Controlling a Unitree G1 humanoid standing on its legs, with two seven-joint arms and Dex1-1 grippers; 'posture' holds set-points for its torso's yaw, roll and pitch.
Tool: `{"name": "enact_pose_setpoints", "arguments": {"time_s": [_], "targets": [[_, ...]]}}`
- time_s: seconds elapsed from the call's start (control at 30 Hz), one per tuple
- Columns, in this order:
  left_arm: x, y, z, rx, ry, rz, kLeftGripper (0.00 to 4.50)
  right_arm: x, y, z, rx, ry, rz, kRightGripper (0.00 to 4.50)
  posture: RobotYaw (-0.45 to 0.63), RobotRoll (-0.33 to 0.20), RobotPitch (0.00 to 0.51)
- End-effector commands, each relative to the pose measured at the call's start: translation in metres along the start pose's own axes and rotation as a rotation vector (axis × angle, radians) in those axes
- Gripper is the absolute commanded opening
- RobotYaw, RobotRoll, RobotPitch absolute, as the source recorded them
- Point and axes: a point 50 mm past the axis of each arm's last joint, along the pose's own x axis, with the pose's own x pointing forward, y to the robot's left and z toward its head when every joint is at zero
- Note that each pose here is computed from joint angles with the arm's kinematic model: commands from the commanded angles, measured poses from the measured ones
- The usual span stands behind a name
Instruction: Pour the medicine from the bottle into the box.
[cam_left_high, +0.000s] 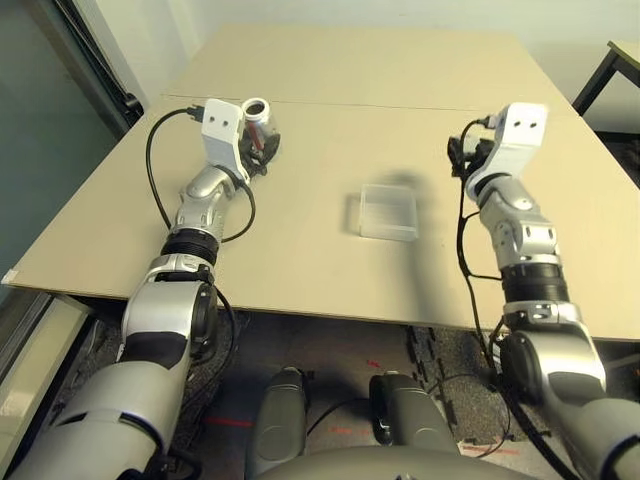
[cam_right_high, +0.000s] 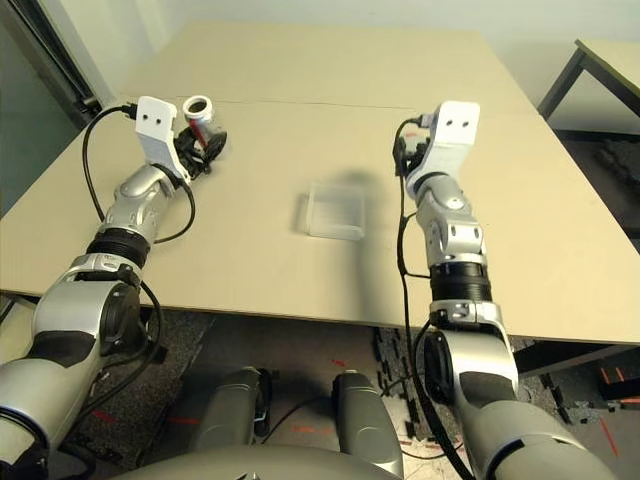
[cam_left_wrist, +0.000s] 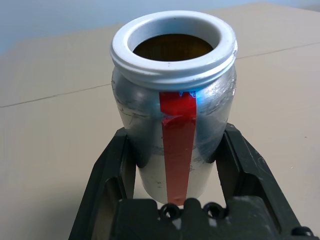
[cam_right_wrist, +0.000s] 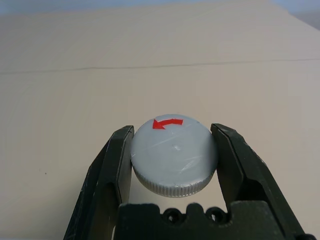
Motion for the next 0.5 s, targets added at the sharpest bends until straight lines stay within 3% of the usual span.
{"name": "enact_pose_setpoints", "arguments": {"time_s": [0.03, 0.23, 0.5], "targets": [[-0.003, 0.002, -0.009, 0.008, 0.025, 0.013, 2.44, -0.002, -0.006, -0.008, 0.001, -0.006, -0.027, 2.59, -0.01, 0.000, 0.062], [-0.007, 0.004, -0.015, 0.015, 0.039, 0.025, 2.44, -0.006, -0.020, -0.032, -0.018, 0.046, -0.063, 2.59, -0.01, 0.000, 0.066], [-0.008, 0.003, -0.019, 0.011, 0.042, 0.022, 2.44, -0.004, -0.025, -0.039, -0.028, 0.077, -0.071, 2.59, -0.01, 0.000, 0.068]]}}
